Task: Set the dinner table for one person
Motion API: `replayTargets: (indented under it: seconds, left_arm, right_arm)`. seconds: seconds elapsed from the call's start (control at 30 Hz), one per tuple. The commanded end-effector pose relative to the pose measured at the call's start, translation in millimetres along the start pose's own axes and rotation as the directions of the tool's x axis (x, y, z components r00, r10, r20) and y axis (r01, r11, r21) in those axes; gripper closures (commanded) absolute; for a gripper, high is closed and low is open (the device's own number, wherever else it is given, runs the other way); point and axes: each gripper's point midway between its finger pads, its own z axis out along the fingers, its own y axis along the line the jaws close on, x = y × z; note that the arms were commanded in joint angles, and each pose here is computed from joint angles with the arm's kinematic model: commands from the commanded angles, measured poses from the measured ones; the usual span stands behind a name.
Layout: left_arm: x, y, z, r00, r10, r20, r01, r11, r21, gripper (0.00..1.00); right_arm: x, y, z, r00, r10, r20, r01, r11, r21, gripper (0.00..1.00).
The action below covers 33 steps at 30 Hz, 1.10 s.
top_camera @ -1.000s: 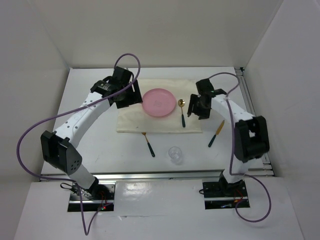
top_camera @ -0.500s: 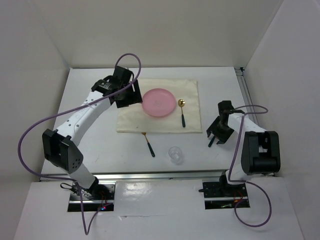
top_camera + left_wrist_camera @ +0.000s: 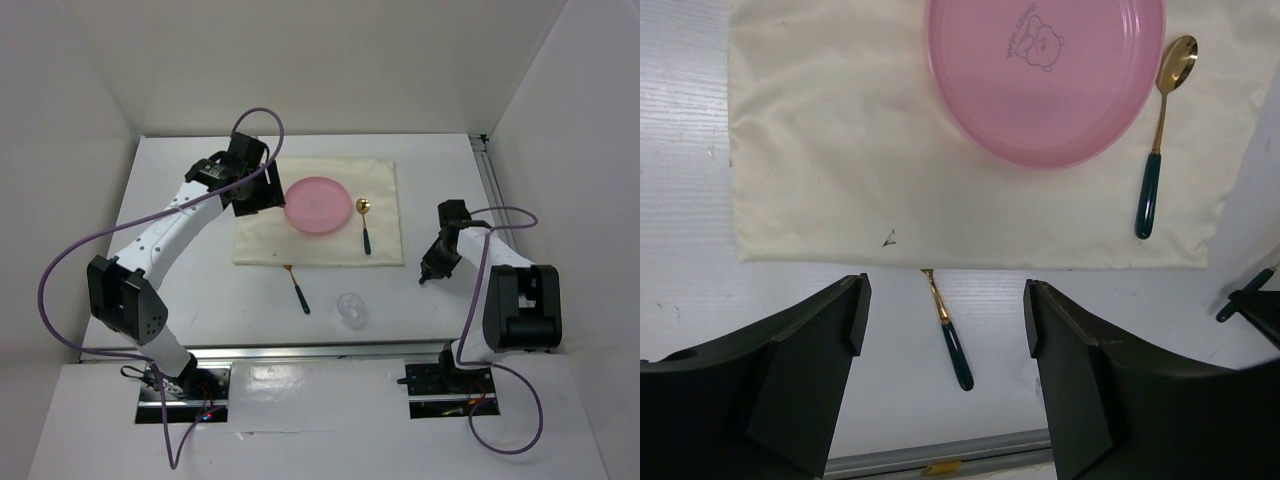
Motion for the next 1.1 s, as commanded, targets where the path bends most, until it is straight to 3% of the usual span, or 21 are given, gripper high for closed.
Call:
replayTargets:
  seconds: [0.0, 0.27, 0.53, 0.7, 0.73, 0.77, 0.87, 1.07]
  left_arm:
    - [-5, 4, 2, 1.0, 0.01, 0.015, -0.009, 1.0, -0.019, 0.2]
    - [-5, 8, 3, 1.0, 0.004, 0.009, -0.003, 1.0, -0.03, 0.2]
    - [-8, 11, 1, 1.0, -0.003, 0.01, 0.004, 0.999, -0.036, 0.2]
    - [-8, 9, 4, 1.0, 0.006, -0.003, -0.006, 0.999, -0.034, 0.2]
    - [-8, 9, 4, 1.0, 0.006, -0.003, -0.006, 0.999, -0.034, 0.2]
    - [-8, 9, 4, 1.0, 0.006, -0.003, -0.006, 0.999, -0.034, 0.2]
    - [-11, 7, 3, 1.0, 0.006, 0.005, -0.005, 1.0, -0.029, 0.2]
    - [-10, 3, 4, 1.0, 0.005, -0.006, -0.005, 1.0, -0.014, 0.2]
  right_arm:
    - [-63, 50, -48, 0.965, -0.103, 0.24, 0.141, 0.979, -0.146, 0.91]
    - [-51, 149, -55, 0.883, -0.434, 0.178, 0.467, 0.845, -0.26, 0.91]
    - [-34, 190, -14, 0.841, -0.524, 0.136, 0.541, 0.806, -0.241, 0.91]
    - [-29, 187, 5, 0.841, -0.534, 0.094, 0.54, 0.811, -0.224, 0.74]
    - [-29, 187, 5, 0.841, -0.534, 0.094, 0.54, 0.811, -0.224, 0.6]
    - [-31, 187, 5, 0.841, -0.533, 0.098, 0.54, 0.813, -0.216, 0.53]
    - [-29, 190, 0, 0.836, -0.537, 0.109, 0.547, 0.807, -0.223, 0.41]
    - [-46, 195, -37, 0.841, -0.509, 0.184, 0.54, 0.813, -0.217, 0.4]
